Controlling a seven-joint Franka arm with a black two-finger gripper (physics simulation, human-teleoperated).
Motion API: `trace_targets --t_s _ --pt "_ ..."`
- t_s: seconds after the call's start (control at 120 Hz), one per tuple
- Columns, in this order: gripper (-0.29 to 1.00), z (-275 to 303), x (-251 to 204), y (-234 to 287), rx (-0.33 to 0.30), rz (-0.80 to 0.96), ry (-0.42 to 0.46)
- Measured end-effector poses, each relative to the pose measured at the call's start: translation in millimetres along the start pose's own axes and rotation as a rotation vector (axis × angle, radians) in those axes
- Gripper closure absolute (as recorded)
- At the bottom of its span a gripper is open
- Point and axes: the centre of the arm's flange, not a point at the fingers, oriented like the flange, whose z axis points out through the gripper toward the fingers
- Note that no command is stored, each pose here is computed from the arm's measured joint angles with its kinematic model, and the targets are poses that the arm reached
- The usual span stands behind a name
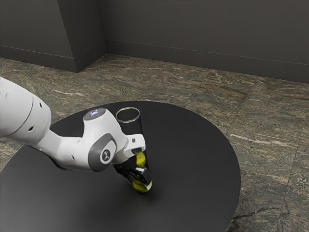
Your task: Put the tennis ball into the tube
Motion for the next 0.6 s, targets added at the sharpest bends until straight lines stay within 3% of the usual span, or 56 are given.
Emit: trace_targets --t_s 0.3,0.467,0.6 --pt "0.29 -1.2 2.7 2.1 -0.001 -0.041 0.032" --pt "0.34 7.5 -0.3 0.2 0.0 -0.057 0.015" --pt "0.37 -30.9 9.6 24.4 -0.011 -0.017 0.091"
